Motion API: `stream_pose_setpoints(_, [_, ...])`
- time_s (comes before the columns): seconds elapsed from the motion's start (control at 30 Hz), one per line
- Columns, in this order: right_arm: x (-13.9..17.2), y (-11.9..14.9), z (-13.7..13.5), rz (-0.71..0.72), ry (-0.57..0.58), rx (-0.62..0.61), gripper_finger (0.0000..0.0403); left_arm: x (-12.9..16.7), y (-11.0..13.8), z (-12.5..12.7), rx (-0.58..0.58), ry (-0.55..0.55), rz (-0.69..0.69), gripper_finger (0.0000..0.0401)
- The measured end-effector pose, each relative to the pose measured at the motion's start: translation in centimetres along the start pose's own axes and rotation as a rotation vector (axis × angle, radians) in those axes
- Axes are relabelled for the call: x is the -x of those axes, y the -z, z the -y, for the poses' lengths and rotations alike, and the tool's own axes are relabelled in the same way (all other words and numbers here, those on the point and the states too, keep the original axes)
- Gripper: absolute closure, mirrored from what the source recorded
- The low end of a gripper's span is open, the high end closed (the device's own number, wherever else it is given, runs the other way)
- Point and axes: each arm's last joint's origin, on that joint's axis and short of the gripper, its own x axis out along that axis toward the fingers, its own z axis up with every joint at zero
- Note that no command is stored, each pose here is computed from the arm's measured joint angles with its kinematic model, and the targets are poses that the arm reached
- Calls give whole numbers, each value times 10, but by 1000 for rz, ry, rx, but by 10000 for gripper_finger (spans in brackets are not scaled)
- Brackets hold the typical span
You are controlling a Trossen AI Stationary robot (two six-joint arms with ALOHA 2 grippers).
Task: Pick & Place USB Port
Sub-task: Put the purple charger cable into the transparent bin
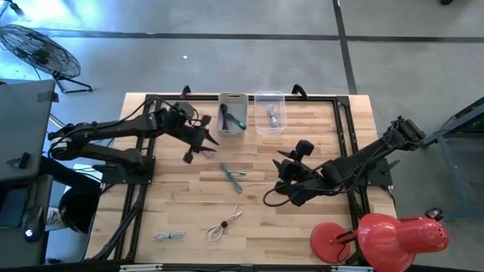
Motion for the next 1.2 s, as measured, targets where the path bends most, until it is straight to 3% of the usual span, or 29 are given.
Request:
stream_pose_setpoints(0.13, [0, 0, -1, -17, -44, -2, 253, 0, 8, 4, 79, -3, -109, 294])
stream_pose_setpoints(0.37, [0, 1, -2, -28, -72, -25, 254, 1, 14, 8, 191, 21, -172, 294])
stream_pose_setpoints(0.6, [0, 1, -3, -36, -93, -28, 254, 4, 24, 14, 231, 9, -327, 294])
stream_pose_setpoints(1.2, [0, 1, -3, -36, -93, -27, 254, 2, 16, 4, 185, -103, -250, 294])
